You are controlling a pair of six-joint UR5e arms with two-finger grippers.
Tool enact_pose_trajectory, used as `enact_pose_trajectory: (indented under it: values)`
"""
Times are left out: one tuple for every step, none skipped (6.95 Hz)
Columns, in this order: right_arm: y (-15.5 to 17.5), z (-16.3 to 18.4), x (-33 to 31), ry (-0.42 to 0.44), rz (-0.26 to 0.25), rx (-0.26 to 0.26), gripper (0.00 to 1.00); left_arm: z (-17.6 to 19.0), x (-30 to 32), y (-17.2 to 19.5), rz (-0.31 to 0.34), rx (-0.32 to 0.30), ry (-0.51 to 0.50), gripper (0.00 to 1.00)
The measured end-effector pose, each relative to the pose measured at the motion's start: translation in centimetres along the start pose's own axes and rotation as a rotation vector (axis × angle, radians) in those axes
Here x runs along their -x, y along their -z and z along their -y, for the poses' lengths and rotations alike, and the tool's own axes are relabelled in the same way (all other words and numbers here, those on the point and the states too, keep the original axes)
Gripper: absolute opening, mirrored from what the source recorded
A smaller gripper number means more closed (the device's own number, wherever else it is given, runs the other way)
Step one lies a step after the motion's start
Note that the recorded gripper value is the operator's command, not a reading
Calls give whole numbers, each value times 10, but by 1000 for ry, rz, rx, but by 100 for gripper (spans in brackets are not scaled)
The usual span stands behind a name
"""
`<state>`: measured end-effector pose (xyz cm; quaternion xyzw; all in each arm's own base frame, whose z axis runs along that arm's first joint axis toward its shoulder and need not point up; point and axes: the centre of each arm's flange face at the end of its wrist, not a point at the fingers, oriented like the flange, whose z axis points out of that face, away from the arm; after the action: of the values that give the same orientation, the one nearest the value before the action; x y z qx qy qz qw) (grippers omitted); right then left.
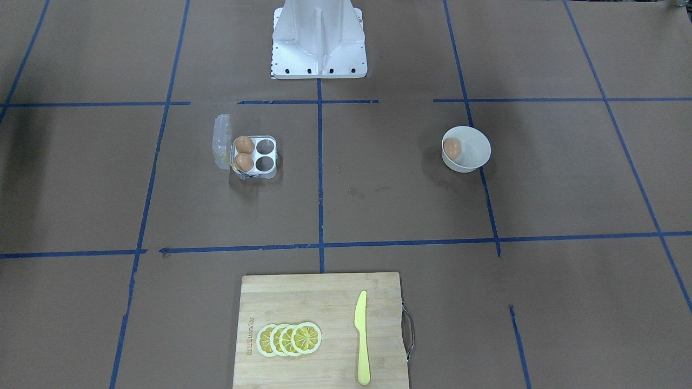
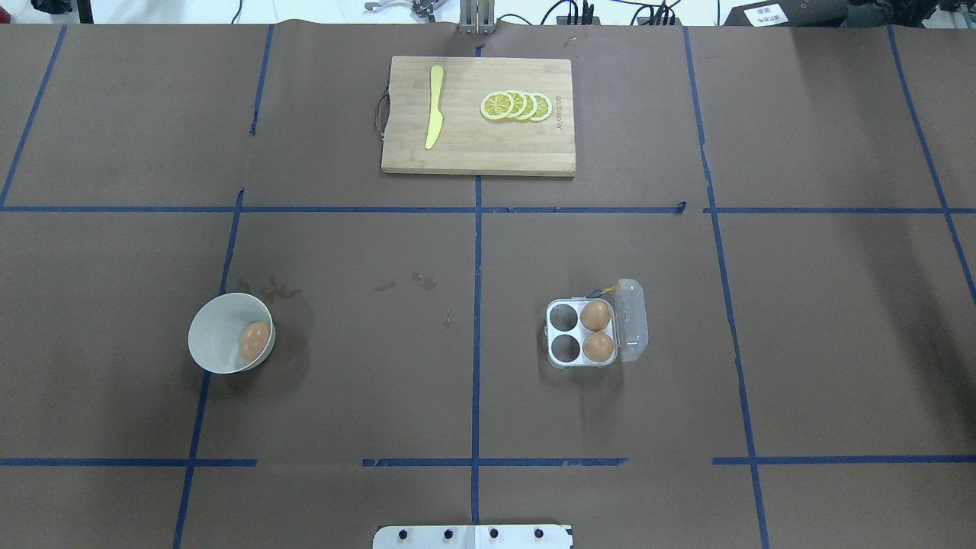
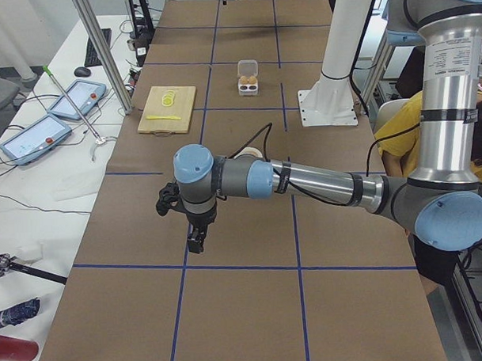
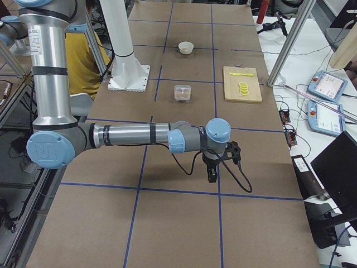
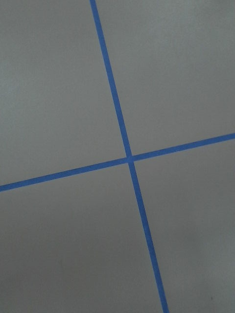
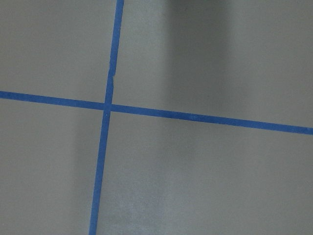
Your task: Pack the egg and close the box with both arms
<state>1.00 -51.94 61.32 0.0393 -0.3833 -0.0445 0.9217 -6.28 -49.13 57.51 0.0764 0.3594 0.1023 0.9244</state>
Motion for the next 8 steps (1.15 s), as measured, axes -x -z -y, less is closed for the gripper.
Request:
enact_pose_trajectory:
  values:
    - [1, 2, 3, 3, 10, -2, 100, 0, -1, 1, 0, -3, -2, 100]
    - [1, 2, 4, 2, 22, -1, 100, 0, -1, 1, -1, -4, -3, 100]
    - [1, 2, 4, 2, 27, 0, 100, 0, -2, 1, -2, -4, -4, 100]
    - [1, 2, 4, 2, 29, -1, 100, 0, -2, 1, -3, -5, -5, 100]
    - [1, 1, 4, 3, 29, -1, 100, 1, -3, 1, -13, -8, -5, 100]
    - [1, 1, 4, 3, 28, -1, 100, 3, -7, 0, -33, -15, -14, 100]
    - [1, 0, 4, 3, 28, -1, 100, 9, -18, -3, -53, -30, -51, 100]
    - [1, -1, 4, 3, 27, -2, 100, 16, -36, -13, -87, -37, -103, 100]
